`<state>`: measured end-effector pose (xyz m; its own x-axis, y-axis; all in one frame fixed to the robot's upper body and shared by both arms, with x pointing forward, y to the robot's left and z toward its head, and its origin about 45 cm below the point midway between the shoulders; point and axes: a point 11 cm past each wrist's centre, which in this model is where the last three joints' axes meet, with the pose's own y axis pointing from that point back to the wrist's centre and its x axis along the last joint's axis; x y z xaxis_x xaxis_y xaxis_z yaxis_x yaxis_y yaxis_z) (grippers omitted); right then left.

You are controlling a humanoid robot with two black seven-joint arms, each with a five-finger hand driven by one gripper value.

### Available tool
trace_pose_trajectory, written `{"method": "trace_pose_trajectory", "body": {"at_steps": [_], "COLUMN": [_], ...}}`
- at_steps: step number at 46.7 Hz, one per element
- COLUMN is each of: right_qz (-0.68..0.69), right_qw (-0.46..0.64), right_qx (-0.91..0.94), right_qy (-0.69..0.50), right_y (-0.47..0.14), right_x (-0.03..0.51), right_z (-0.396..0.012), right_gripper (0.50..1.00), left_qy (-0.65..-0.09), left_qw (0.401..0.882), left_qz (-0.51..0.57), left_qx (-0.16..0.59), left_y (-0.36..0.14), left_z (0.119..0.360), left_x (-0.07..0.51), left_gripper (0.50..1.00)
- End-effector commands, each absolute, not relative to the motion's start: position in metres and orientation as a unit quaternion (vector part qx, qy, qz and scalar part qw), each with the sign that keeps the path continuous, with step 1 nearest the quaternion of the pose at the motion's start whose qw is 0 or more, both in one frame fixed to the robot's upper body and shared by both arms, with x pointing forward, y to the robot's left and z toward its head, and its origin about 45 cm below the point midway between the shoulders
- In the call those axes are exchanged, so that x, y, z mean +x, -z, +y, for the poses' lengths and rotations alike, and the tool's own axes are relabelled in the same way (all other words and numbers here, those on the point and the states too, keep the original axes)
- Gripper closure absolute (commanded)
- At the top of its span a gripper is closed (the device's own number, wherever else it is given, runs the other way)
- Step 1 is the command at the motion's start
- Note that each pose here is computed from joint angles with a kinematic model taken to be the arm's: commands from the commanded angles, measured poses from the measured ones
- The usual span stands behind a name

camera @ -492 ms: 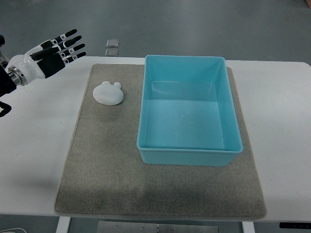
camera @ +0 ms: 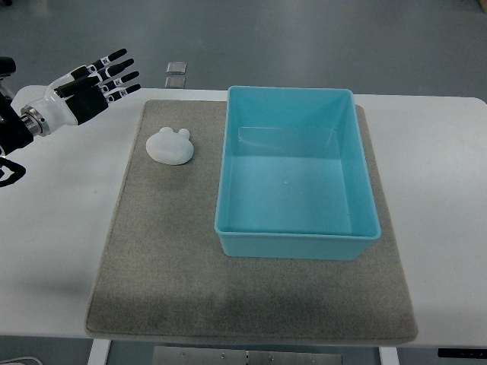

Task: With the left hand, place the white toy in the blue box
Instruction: 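Move the open left hand toward the white bunny toy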

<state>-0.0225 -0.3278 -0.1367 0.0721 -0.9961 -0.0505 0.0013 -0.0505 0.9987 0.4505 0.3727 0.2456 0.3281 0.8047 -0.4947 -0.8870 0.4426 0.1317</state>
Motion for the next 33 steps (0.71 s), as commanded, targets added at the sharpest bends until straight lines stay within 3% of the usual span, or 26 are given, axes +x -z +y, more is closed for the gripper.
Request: {"method": "trace_pose_trajectory", "body": {"at_steps": [1, 8, 20, 33], "right_qz": [-0.469, -0.469, -0.469, -0.469], "right_qw": [0.505, 0.505, 0.505, 0.505], "right_qx": [0.530, 0.530, 0.530, 0.530], "right_qy": [0.494, 0.494, 0.494, 0.494], "right_y": [0.137, 0.137, 0.137, 0.137], "right_x": [-0.022, -0.022, -0.022, -0.022], "right_z": [-0.328, -0.328, -0.328, -0.328], "right_gripper": [0.564, 0.564, 0.564, 0.564], "left_qy": [-0.525, -0.509, -0.487, -0.449], "left_qw": [0.809, 0.829, 0.867, 0.876], "left_qz": [0.250, 0.231, 0.081, -0.027], "left_qx": [-0.083, -0.035, 0.068, 0.175], "left_y": [-0.247, -0.244, -0.259, -0.277], "left_z": [0.374, 0.366, 0.359, 0.359], "left_x": [0.452, 0.449, 0.455, 0.460], "left_gripper": [0.504, 0.512, 0.510, 0.510]}}
